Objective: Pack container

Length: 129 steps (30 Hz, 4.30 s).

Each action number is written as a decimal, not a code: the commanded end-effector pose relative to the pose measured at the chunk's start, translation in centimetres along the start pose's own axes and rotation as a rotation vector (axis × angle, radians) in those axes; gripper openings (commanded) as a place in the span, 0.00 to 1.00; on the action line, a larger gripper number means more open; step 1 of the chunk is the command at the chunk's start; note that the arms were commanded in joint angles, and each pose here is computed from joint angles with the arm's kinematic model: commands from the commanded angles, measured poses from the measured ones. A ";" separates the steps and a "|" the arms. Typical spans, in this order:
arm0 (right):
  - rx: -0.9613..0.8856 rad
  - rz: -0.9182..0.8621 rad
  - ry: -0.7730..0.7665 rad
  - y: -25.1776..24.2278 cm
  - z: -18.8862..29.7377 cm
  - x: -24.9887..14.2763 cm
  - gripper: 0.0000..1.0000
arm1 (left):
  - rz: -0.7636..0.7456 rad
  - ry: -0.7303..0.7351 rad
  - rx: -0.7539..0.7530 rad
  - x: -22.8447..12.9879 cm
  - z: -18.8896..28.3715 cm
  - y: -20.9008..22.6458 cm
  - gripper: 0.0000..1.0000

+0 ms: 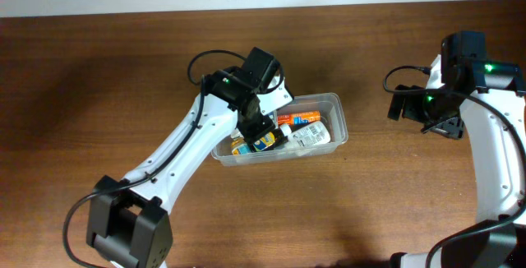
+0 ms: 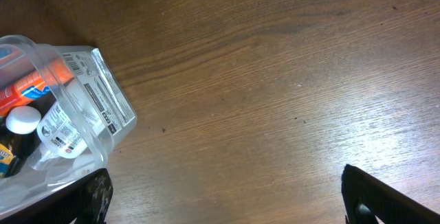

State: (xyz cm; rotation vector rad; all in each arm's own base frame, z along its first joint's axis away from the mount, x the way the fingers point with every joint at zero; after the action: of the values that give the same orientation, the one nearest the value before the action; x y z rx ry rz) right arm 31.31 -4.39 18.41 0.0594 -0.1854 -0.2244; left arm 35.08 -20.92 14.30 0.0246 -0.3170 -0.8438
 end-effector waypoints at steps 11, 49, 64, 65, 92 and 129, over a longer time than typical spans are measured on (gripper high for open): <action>-0.002 0.189 -0.227 4.9 3.4 3.8 0.98 | 0.872 -0.276 0.180 -4.8 10.7 13.7 0.99; 0.018 0.302 -0.468 2.9 6.7 -11.7 0.98 | 0.954 -0.378 0.217 -21.1 14.6 4.4 0.99; -0.037 0.539 -0.662 3.5 7.3 -9.6 0.98 | 0.955 -0.376 0.216 -21.1 14.6 4.4 0.99; -0.045 0.552 -0.696 3.4 7.3 -9.6 0.98 | 0.955 -0.376 0.216 -21.1 14.6 4.4 0.99; -0.009 0.523 -1.321 3.9 -1.4 -9.3 0.98 | 0.955 -0.376 0.216 -21.1 14.6 4.4 0.99; -0.009 0.523 -1.321 3.9 -1.4 -9.3 0.98 | 0.911 -0.552 0.280 -22.7 15.7 2.8 0.99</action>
State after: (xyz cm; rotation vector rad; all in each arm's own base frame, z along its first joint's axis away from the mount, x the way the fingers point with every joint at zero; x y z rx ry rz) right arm 23.59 1.44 15.89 -0.1723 -1.4907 0.2963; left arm 19.64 -0.66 23.57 -0.0790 -0.7808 0.1416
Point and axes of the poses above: each gripper's point midway between its finger pads, its own z axis back along the fingers, its own y axis along the line the jaws close on, x = y × z, the point moved 1 cm from there along z, back along the fingers, and after that the axes turned 8 degrees about z, right-handed, at the moved point
